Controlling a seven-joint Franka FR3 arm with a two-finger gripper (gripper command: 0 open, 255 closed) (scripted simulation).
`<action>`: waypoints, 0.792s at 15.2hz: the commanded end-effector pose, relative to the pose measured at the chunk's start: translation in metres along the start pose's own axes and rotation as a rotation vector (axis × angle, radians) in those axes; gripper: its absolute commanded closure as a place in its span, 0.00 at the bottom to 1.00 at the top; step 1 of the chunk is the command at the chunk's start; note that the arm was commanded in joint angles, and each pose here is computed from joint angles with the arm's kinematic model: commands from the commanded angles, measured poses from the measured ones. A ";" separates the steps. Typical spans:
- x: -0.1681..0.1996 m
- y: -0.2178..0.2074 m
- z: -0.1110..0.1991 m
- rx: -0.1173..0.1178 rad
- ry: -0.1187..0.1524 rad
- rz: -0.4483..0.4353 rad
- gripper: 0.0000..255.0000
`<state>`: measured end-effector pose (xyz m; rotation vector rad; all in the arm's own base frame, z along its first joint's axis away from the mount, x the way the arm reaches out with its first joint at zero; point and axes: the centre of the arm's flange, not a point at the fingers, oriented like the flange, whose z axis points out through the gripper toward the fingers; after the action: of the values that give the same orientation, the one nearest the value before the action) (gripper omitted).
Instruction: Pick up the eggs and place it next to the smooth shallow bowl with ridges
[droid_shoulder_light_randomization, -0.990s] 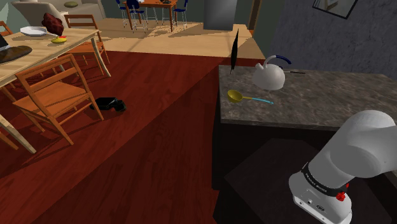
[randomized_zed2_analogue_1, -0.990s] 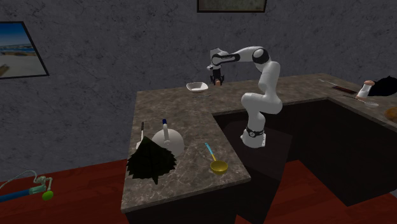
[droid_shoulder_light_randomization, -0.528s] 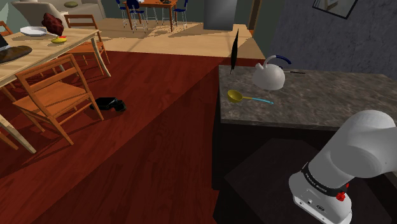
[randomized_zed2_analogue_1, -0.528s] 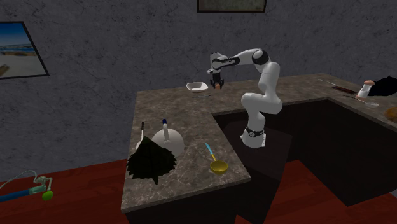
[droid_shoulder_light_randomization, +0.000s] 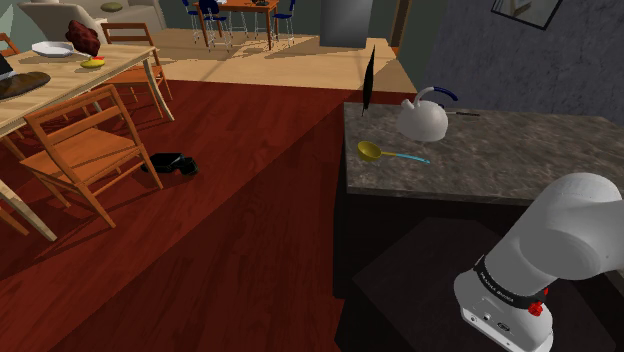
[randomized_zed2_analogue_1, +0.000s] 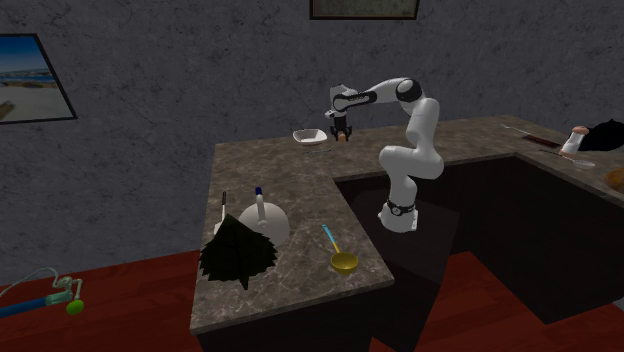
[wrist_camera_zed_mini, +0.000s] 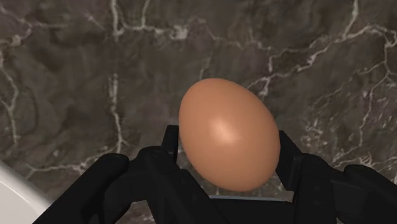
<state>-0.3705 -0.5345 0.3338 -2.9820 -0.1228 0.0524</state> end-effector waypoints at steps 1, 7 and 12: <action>0.000 0.000 0.000 0.000 0.000 0.000 1.00; 0.000 0.000 0.000 0.000 0.000 0.000 0.00; 0.000 0.000 -0.050 0.000 0.000 0.000 0.00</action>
<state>-0.3682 -0.5424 0.3777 -2.9827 -0.1227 0.0538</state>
